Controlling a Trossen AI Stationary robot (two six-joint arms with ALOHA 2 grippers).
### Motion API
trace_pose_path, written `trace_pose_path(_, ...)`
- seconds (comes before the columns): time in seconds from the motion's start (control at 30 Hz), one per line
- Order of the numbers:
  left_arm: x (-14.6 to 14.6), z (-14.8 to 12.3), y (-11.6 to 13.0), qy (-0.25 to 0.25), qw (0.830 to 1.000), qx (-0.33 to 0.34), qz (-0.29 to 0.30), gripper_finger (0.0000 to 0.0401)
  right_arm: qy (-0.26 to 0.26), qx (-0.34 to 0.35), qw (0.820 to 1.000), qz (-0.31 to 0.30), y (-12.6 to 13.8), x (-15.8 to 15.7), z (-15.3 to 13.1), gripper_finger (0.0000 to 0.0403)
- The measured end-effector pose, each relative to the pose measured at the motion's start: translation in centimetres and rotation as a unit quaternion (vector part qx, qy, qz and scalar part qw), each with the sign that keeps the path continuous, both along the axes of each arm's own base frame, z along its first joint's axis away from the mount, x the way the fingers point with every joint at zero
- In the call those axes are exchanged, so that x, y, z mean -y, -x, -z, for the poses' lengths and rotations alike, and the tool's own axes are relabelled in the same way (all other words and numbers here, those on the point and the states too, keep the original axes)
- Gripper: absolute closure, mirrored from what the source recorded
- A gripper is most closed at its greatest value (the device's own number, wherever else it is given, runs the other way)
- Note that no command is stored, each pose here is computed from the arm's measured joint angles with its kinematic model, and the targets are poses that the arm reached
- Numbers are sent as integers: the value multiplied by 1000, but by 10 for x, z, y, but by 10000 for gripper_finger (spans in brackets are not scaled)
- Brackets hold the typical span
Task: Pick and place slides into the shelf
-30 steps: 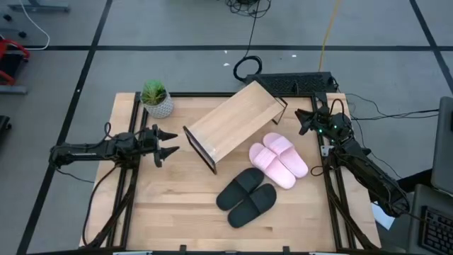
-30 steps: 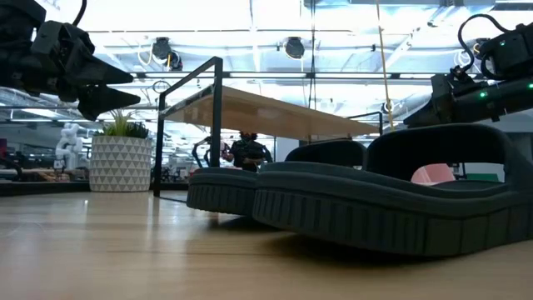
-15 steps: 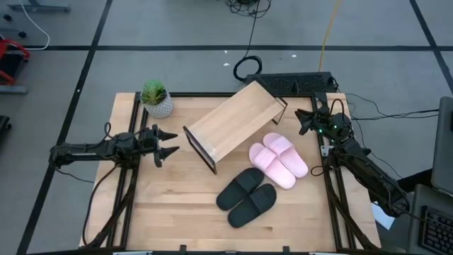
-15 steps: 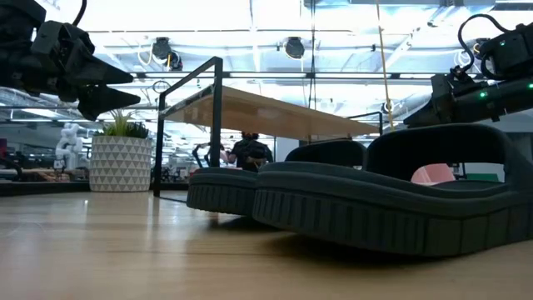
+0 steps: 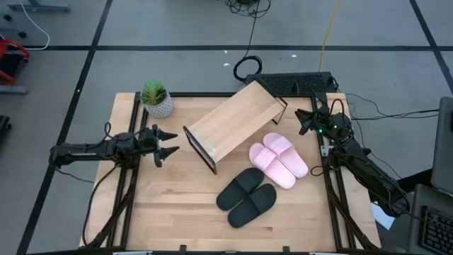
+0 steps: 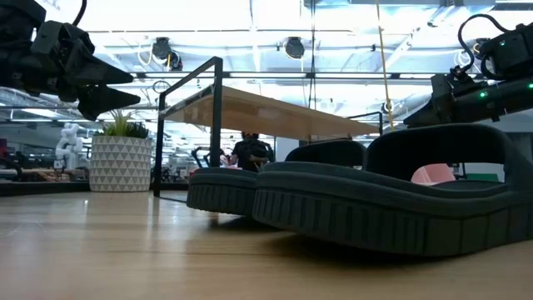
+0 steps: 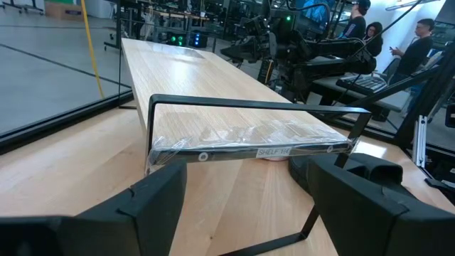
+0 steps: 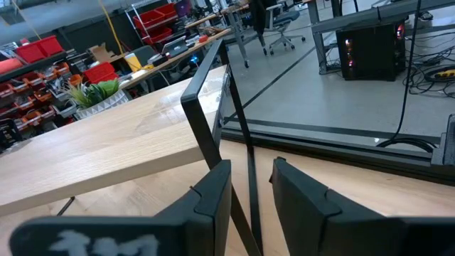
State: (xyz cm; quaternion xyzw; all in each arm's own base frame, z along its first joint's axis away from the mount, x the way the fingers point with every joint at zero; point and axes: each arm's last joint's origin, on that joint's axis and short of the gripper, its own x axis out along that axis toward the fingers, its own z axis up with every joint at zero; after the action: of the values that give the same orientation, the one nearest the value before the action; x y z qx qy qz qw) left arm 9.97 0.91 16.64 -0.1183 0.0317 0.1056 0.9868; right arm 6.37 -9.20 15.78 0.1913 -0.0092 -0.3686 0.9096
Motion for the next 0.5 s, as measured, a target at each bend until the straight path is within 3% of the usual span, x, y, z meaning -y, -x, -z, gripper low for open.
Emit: trace_pose_path(0.5,-1,-1,0,-1,1000,4,-21,109,1,12,1000,1,0,0,-2,309)
